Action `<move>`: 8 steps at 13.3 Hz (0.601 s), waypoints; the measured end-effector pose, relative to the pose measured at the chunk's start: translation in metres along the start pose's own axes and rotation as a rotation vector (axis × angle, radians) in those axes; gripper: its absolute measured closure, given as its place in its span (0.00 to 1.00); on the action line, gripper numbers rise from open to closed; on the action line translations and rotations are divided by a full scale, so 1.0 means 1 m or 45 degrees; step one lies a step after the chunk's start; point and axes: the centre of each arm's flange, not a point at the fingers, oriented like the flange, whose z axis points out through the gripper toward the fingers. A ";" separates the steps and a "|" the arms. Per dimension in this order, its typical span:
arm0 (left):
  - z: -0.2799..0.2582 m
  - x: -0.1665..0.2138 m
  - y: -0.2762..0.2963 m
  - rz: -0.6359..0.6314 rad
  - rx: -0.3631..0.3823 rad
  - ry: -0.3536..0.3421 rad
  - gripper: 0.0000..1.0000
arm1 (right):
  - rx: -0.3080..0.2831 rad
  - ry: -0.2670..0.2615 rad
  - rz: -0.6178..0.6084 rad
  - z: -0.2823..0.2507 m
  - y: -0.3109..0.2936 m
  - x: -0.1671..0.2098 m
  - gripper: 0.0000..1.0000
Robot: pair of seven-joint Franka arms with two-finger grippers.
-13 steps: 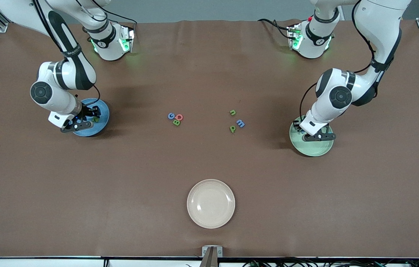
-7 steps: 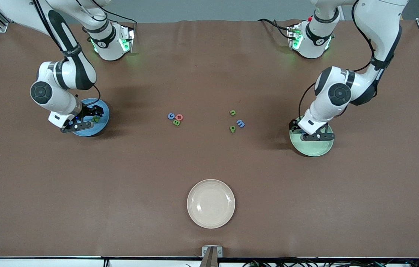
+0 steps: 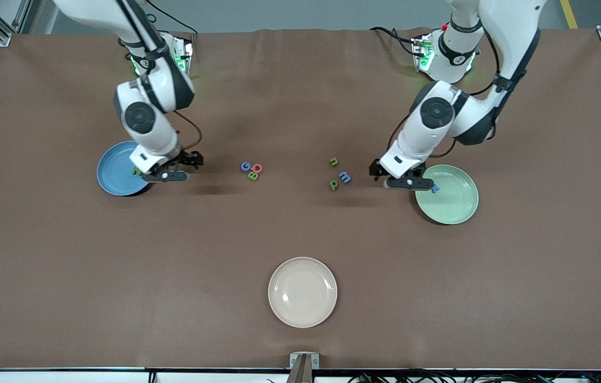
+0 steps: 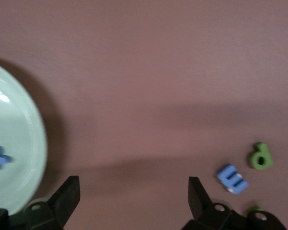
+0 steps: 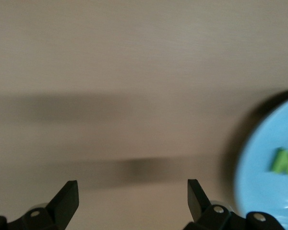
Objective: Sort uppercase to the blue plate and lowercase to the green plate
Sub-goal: 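Return the left gripper to blue m while the right gripper returns to green B, then grasp blue m with the left gripper while the right gripper grasps green B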
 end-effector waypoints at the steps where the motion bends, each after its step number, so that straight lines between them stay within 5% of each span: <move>1: 0.004 -0.005 0.016 0.002 -0.008 -0.010 0.00 | 0.035 0.015 0.046 -0.010 -0.024 -0.003 0.00; 4: 0.024 -0.012 0.049 -0.003 -0.001 -0.026 0.00 | 0.142 0.010 0.144 -0.027 -0.084 -0.006 0.00; 8: 0.049 -0.006 0.066 -0.012 -0.014 -0.055 0.02 | 0.129 0.007 0.261 -0.009 -0.157 -0.006 0.00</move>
